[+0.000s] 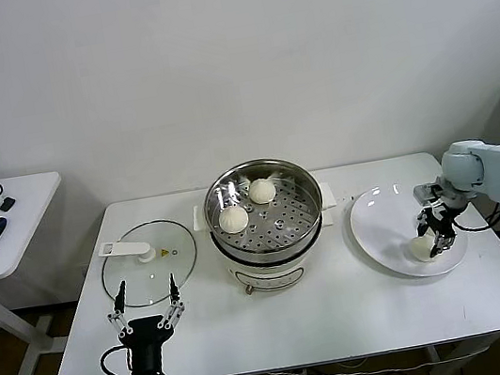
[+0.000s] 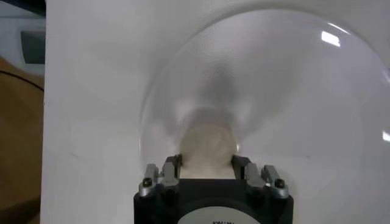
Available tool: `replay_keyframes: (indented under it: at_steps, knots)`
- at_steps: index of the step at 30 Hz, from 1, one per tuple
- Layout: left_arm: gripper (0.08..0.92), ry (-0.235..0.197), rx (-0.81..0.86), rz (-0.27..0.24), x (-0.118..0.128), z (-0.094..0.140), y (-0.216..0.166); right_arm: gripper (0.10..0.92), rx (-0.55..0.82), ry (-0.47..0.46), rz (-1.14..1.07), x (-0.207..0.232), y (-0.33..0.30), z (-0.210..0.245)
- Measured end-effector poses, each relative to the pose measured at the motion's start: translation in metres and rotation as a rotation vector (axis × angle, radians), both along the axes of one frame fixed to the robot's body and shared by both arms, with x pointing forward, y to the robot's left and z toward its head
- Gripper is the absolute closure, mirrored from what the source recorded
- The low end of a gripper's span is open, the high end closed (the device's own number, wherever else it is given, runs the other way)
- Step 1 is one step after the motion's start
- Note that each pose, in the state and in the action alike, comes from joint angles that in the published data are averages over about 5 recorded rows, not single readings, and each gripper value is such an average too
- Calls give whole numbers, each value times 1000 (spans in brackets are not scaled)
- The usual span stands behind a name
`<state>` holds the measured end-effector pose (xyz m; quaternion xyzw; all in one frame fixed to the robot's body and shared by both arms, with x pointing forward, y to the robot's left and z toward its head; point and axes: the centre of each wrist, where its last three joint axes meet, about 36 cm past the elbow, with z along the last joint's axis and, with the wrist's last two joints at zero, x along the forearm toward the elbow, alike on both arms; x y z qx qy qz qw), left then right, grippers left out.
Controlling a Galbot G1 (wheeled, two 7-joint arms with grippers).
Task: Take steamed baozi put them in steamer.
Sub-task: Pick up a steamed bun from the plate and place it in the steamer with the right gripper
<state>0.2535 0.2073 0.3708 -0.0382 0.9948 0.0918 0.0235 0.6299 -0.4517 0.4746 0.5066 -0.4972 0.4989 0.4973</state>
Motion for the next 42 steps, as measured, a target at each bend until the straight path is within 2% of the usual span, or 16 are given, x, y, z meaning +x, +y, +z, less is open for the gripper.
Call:
replay_keyframes:
  at_steps: [8, 15, 33, 42]
  knots:
    - [177, -4, -1, -2, 1, 2, -1, 462, 0, -12, 39, 2, 5, 15]
    - [177, -3, -6, -8, 1, 1, -3, 462, 14, -47, 133, 11, 30, 58]
    - [177, -3, -23, -11, 1, 1, -8, 462, 27, -200, 509, 24, 137, 190]
    - [177, -6, -28, -5, 1, 2, -7, 462, 33, -286, 756, 23, 205, 221]
